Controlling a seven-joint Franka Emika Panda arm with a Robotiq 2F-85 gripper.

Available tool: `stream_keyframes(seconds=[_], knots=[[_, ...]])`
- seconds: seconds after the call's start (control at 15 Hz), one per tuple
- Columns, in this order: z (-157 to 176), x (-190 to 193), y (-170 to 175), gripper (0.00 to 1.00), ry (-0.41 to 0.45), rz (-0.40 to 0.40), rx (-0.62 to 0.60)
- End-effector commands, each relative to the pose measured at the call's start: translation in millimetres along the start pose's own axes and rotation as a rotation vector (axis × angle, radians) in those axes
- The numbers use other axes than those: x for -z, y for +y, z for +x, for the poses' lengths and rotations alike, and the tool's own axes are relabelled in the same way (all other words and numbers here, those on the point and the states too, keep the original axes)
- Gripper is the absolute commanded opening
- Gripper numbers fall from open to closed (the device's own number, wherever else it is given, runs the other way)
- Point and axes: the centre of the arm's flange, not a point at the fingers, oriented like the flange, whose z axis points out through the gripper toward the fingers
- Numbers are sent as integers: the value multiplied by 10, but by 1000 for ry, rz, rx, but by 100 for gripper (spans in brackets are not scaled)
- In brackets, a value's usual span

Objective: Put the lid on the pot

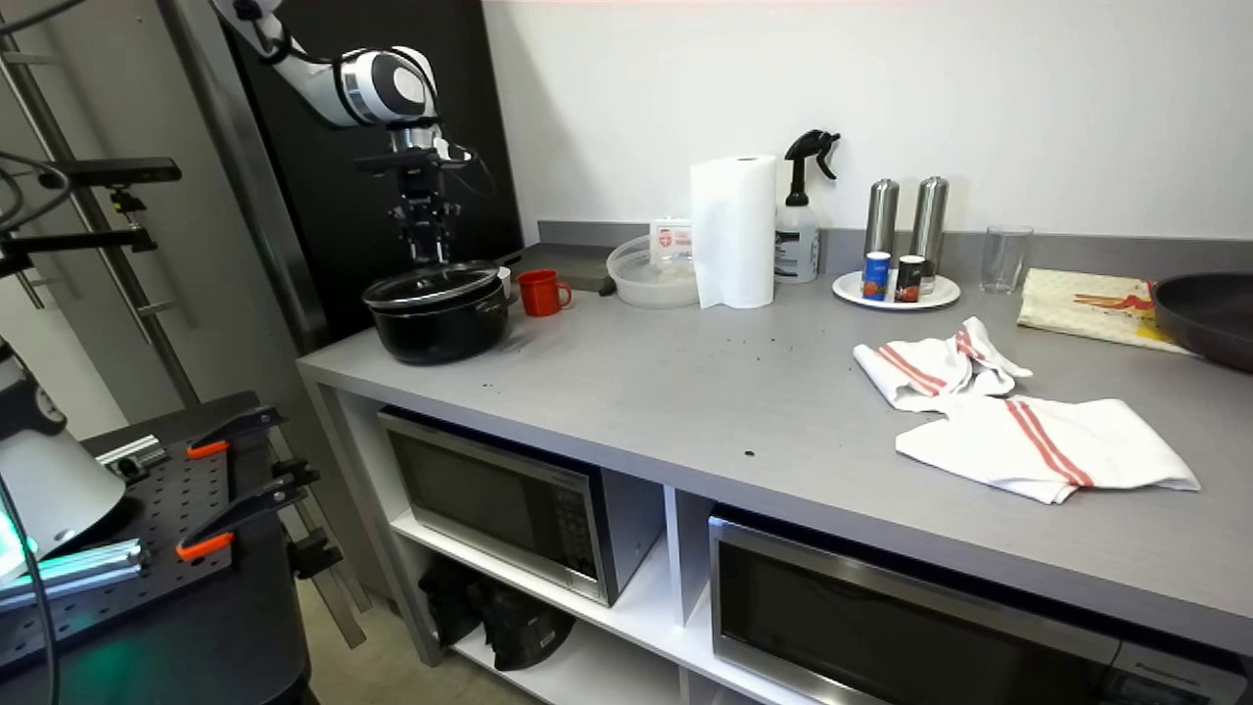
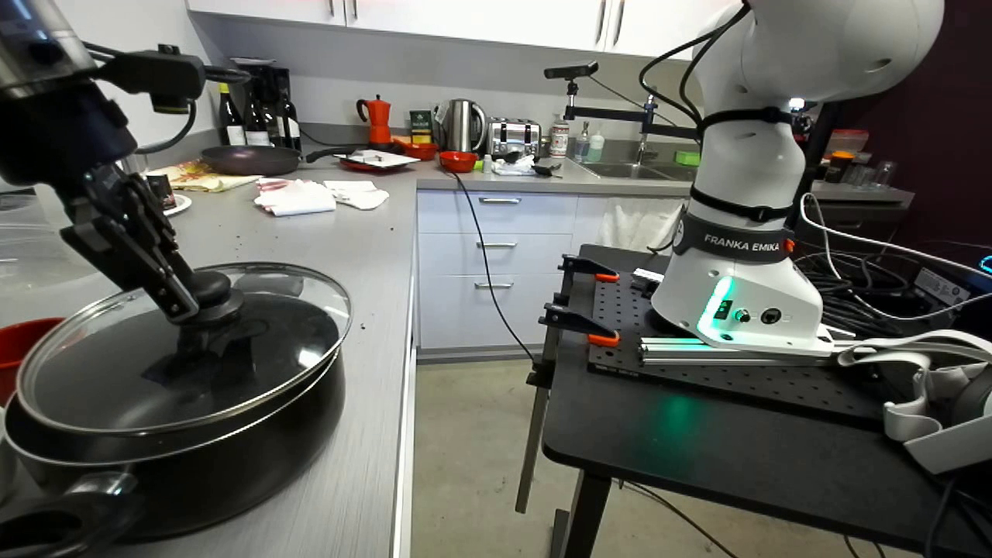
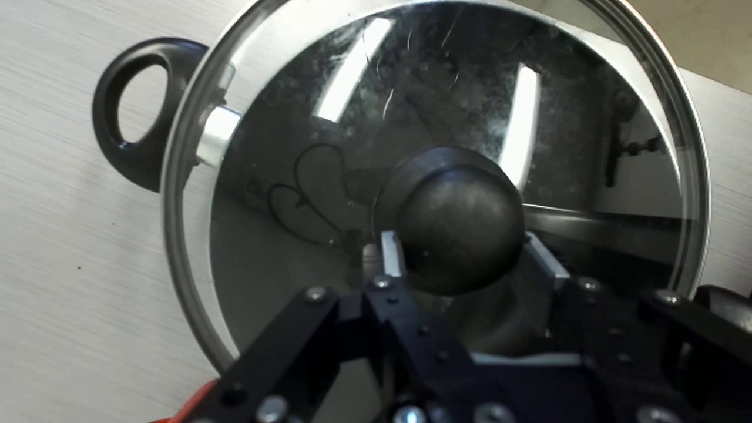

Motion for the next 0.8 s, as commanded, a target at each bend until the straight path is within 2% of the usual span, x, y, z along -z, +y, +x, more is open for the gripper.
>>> stream_keyframes(seconds=[0.0,0.73], knots=[[124,100,-42,23,-3,-21,38],[191,123,-79,23,11,-15,58]])
